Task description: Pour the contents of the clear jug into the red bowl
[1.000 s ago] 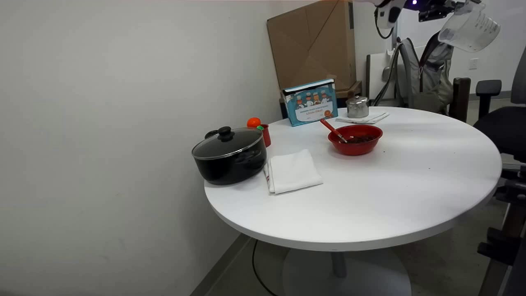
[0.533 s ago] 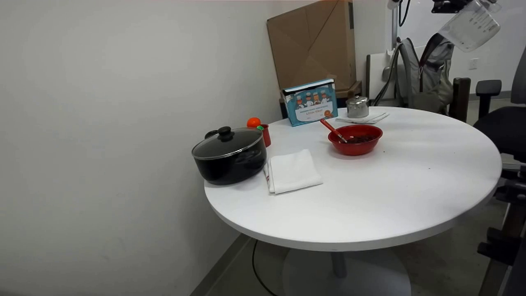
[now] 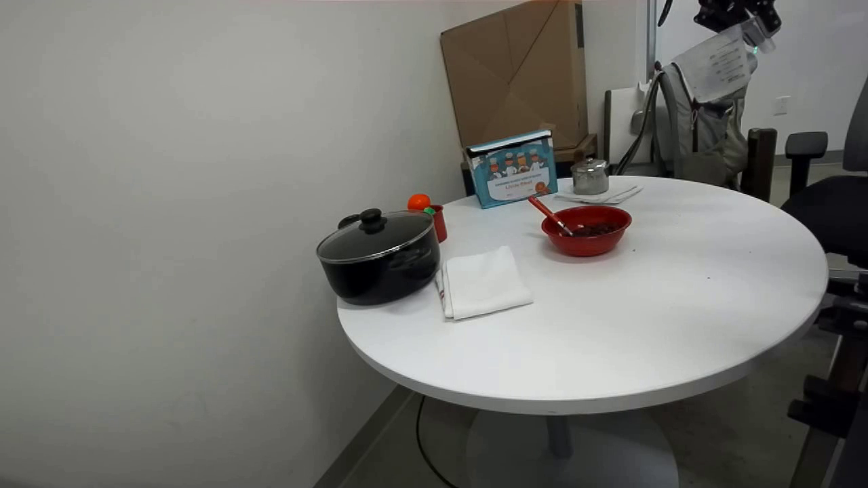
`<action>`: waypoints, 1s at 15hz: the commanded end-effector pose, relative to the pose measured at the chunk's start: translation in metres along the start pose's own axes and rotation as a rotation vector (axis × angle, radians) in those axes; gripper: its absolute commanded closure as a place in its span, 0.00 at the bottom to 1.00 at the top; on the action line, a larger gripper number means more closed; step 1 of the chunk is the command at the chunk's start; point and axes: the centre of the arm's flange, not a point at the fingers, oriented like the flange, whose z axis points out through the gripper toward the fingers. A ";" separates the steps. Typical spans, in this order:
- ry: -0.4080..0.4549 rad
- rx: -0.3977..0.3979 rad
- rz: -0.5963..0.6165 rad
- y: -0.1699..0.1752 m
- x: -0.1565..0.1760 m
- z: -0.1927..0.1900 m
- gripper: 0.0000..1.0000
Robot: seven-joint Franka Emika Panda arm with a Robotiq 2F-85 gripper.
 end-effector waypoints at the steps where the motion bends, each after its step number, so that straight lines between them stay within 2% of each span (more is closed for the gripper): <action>1: 0.058 -0.147 0.132 0.013 0.001 0.015 0.89; 6: 0.155 -0.279 0.357 0.035 0.012 0.052 0.89; 9: 0.199 -0.335 0.510 0.046 0.027 0.089 0.89; 12: 0.234 -0.362 0.676 0.057 0.043 0.127 0.89; 15: 0.241 -0.341 0.848 0.065 0.051 0.159 0.89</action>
